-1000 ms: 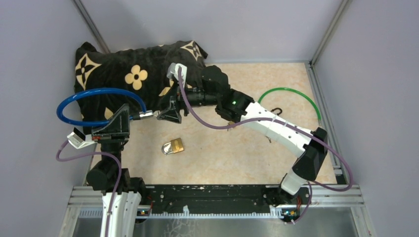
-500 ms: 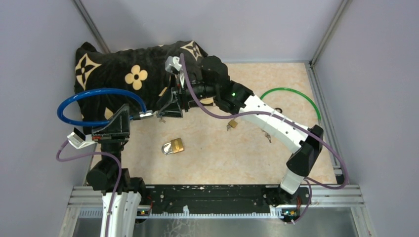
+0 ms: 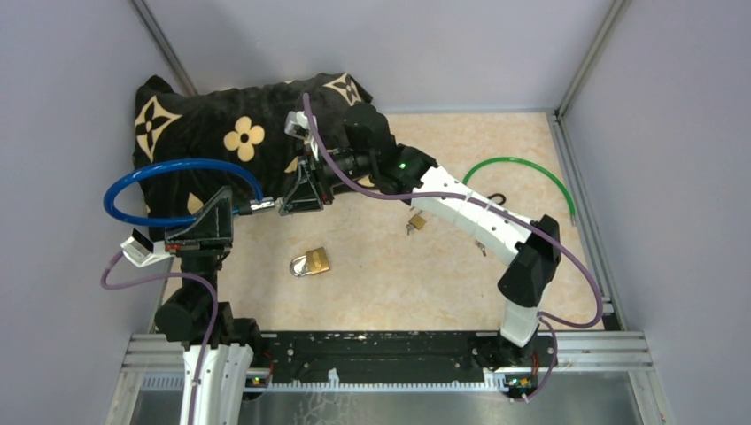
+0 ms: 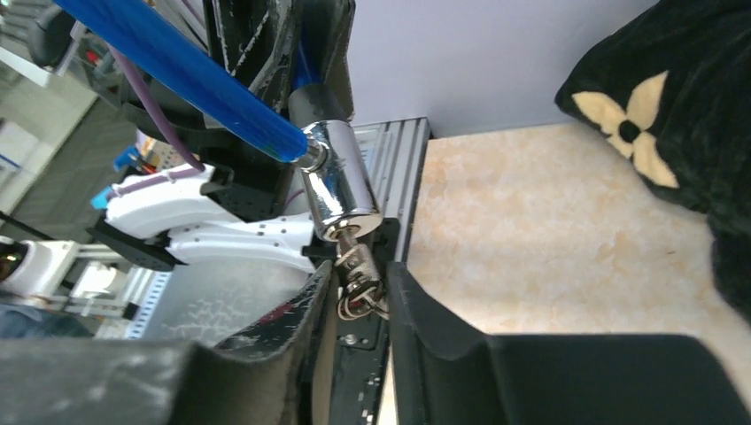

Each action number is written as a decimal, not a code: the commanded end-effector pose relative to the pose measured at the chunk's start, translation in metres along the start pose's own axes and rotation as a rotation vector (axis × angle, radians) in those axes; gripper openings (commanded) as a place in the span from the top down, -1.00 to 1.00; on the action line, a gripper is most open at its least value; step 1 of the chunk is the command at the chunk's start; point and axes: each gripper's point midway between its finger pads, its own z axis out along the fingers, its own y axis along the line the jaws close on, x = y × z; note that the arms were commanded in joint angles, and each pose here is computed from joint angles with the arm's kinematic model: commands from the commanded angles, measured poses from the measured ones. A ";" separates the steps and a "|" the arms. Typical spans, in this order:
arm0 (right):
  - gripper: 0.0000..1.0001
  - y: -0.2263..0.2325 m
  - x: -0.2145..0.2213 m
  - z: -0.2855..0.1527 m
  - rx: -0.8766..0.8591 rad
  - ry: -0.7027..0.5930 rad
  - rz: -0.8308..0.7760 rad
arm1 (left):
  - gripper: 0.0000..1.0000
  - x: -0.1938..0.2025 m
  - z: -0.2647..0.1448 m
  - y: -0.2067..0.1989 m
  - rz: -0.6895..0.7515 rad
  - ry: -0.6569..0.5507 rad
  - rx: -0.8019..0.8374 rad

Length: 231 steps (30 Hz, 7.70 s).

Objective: Lock with the key
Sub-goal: Lock the lock, then place the lock at the center of the board, then place the key at the center of the board, then pick up the lock from the center of the board.

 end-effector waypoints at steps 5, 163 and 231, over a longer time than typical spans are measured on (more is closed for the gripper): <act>1.00 0.024 -0.029 -0.003 -0.061 -0.074 -0.091 | 1.00 -0.008 0.001 -0.018 0.014 -0.026 0.060; -0.01 -0.216 0.334 -0.284 1.233 0.747 0.541 | -0.96 0.192 -0.149 0.167 -0.072 0.689 -0.613; -0.97 -0.008 0.139 -0.132 0.445 0.042 -0.041 | 1.00 0.246 -0.113 0.021 -0.160 1.285 0.382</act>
